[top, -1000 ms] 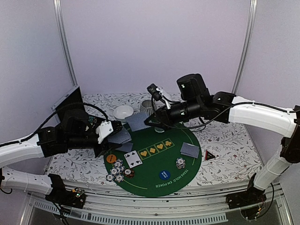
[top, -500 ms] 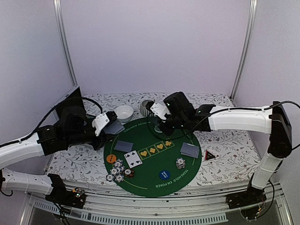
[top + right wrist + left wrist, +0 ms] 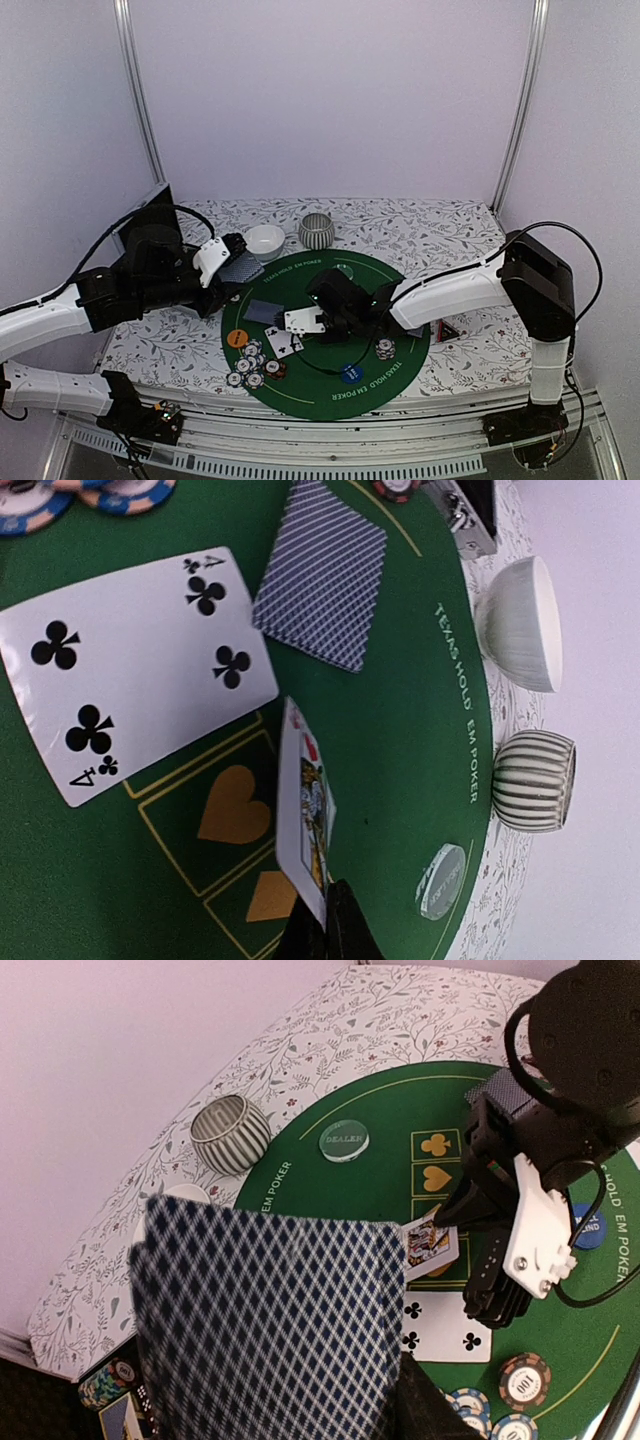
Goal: Distribute texas hold em gaming equipment
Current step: Flop the poker card in the community card area.
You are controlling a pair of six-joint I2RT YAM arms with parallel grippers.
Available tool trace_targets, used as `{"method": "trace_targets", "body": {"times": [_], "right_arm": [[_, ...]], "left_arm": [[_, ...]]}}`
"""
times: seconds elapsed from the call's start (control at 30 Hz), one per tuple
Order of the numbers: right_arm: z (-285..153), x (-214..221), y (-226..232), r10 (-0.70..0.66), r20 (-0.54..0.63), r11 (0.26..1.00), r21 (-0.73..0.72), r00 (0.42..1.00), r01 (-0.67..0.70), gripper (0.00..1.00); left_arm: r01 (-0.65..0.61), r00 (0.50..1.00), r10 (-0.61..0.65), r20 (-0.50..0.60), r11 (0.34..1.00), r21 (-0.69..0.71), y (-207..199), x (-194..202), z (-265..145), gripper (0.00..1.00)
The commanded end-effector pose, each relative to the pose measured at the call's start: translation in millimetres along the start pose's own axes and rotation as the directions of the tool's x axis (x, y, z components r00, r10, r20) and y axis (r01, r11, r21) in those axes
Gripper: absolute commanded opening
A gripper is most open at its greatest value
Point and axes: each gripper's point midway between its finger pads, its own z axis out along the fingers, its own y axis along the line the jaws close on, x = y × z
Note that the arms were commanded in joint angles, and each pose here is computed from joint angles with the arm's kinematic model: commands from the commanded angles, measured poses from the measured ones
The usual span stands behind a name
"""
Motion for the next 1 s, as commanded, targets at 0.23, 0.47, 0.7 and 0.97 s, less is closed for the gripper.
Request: {"method": "trace_targets", "body": {"times": [0.23, 0.47, 0.7, 0.97], "right_arm": [[23, 23, 46, -0.187, -0.053, 0.976, -0.128, 0.981, 0.179, 0.02], [14, 26, 69, -0.258, -0.044, 0.95, -0.192, 0.965, 0.245, 0.02], [12, 25, 75, -0.281, -0.034, 0.939, -0.215, 0.959, 0.268, 0.02], [-1, 16, 83, -0.295, 0.001, 0.927, -0.241, 0.956, 0.286, 0.02]], "left_arm": [[0.022, 0.998, -0.021, 0.052, 1.0, -0.017, 9, -14, -4, 0.44], [0.021, 0.998, -0.02, 0.053, 1.0, -0.014, 8, -14, -4, 0.44], [0.023, 0.998, -0.022, 0.054, 1.0, -0.014, 9, -14, -4, 0.44], [0.021, 0.998, -0.02, 0.054, 1.0, -0.011, 8, -14, -4, 0.44]]}}
